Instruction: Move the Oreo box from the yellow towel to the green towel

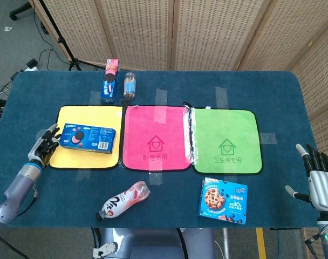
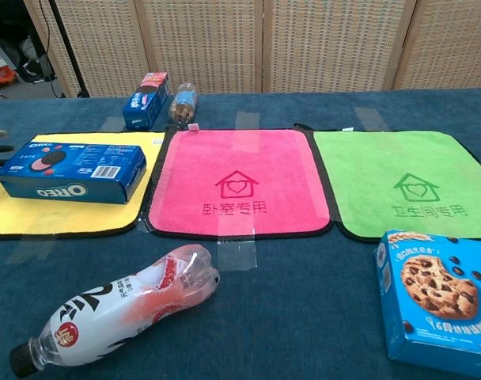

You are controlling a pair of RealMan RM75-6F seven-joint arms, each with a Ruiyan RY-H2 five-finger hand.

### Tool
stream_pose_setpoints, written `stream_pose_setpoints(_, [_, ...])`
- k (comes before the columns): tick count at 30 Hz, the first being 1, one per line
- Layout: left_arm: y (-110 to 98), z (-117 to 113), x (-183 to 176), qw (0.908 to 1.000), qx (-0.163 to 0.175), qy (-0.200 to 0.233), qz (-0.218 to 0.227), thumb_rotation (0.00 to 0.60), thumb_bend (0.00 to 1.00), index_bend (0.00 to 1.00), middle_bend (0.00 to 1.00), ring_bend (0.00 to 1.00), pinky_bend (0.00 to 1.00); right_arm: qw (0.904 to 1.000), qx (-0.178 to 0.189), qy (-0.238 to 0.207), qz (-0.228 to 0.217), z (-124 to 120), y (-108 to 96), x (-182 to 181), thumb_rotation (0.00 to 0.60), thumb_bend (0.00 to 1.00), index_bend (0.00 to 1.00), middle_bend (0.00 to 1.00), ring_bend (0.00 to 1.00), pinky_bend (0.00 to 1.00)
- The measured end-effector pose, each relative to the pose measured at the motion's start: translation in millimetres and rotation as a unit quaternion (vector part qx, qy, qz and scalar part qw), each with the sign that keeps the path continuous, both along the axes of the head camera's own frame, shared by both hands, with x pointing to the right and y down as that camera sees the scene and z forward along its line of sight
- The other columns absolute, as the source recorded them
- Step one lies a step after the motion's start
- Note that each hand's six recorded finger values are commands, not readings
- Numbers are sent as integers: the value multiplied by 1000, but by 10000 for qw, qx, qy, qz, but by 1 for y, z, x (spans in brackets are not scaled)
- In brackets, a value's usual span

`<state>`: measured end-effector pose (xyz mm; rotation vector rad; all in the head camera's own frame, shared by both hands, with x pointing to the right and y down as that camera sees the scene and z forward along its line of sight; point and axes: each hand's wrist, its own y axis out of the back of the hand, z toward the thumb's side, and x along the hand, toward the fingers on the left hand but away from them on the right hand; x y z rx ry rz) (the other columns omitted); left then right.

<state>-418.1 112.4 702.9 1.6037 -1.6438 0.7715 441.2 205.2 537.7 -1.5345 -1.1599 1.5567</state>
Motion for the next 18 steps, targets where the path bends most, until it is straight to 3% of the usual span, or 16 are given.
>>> stream_pose_setpoints(18, [0, 5, 115, 9975, 91, 322, 627, 600, 863, 0, 0, 0, 0, 9999, -43, -104, 51, -1, -1, 4, 600, 0, 0, 0, 0, 0])
